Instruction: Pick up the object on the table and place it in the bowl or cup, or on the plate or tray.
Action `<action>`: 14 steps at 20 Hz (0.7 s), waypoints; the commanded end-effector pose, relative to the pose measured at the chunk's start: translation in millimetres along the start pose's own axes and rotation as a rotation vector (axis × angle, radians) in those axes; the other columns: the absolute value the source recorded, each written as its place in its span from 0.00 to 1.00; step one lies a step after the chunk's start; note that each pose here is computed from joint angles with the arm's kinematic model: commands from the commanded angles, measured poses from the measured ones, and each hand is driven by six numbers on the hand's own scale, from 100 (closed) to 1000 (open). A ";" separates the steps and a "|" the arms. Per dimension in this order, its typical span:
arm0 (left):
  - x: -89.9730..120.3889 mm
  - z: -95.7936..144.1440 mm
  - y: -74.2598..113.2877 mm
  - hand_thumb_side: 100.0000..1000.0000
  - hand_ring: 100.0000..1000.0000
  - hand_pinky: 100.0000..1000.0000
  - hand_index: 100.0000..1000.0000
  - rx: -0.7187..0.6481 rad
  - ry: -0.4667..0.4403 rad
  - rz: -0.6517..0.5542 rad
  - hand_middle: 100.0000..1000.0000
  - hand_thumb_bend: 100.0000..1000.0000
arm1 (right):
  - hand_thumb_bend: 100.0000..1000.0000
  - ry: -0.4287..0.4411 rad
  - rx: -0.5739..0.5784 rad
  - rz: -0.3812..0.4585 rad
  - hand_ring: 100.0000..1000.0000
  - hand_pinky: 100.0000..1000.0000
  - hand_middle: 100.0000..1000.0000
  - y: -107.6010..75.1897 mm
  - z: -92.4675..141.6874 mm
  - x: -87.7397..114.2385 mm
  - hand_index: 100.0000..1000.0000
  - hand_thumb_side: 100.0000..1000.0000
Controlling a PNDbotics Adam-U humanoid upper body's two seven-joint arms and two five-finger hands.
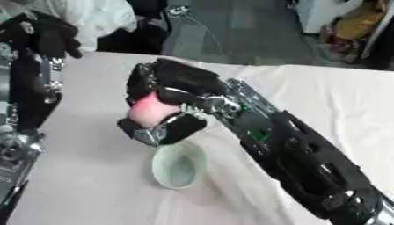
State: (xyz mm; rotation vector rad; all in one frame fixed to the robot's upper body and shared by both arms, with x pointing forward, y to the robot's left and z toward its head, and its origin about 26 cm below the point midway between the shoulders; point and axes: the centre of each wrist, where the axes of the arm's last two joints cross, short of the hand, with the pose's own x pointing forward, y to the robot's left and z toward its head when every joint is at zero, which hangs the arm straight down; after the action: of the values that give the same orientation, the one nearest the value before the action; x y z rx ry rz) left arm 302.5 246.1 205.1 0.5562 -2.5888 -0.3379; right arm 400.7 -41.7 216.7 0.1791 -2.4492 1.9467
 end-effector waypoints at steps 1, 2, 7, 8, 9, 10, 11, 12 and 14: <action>4.2 -6.8 4.9 0.62 0.32 0.48 0.58 -0.002 -0.035 -0.009 0.51 0.00 | 0.00 -0.001 0.018 0.011 0.00 0.00 0.00 3.9 4.3 -5.1 0.18 0.39; 4.3 -6.9 4.8 0.62 0.32 0.48 0.58 -0.002 -0.035 -0.009 0.51 0.00 | 0.00 0.003 0.023 0.010 0.00 0.00 0.00 7.2 6.5 -7.0 0.18 0.39; 4.5 -7.4 4.5 0.62 0.32 0.48 0.58 -0.002 -0.037 -0.006 0.51 0.00 | 0.00 0.026 0.043 0.011 0.00 0.00 0.00 23.1 17.4 -16.3 0.18 0.39; 4.6 -7.4 4.4 0.62 0.32 0.48 0.58 -0.002 -0.037 -0.006 0.51 0.00 | 0.00 0.029 0.046 0.012 0.00 0.00 0.00 25.6 19.2 -17.8 0.18 0.39; 4.6 -7.4 4.4 0.62 0.32 0.48 0.58 -0.002 -0.037 -0.006 0.51 0.00 | 0.00 0.033 0.048 0.013 0.00 0.00 0.00 28.2 21.4 -19.5 0.18 0.40; 4.6 -7.4 4.3 0.62 0.32 0.48 0.58 -0.003 -0.037 -0.005 0.51 0.00 | 0.00 0.038 0.051 0.013 0.00 0.00 0.00 30.8 23.3 -21.1 0.18 0.40; 4.6 -7.5 4.3 0.62 0.32 0.48 0.58 -0.002 -0.037 -0.005 0.51 0.00 | 0.00 0.042 0.053 0.012 0.00 0.00 0.00 33.1 25.1 -22.6 0.18 0.40; 4.7 -7.6 4.3 0.62 0.32 0.48 0.58 -0.002 -0.037 -0.005 0.51 0.00 | 0.00 0.046 0.056 0.012 0.00 0.00 0.00 35.4 26.8 -24.0 0.18 0.40; 4.8 -7.8 4.2 0.62 0.32 0.48 0.58 -0.002 -0.038 -0.005 0.51 0.00 | 0.00 0.052 0.058 0.012 0.00 0.00 0.00 39.3 29.3 -26.1 0.18 0.40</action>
State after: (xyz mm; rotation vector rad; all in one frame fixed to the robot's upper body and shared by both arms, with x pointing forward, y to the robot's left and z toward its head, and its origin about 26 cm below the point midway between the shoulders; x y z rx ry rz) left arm 302.6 245.9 205.3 0.5544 -2.5900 -0.3385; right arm 423.3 -60.2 163.4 0.1249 -2.3415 2.0038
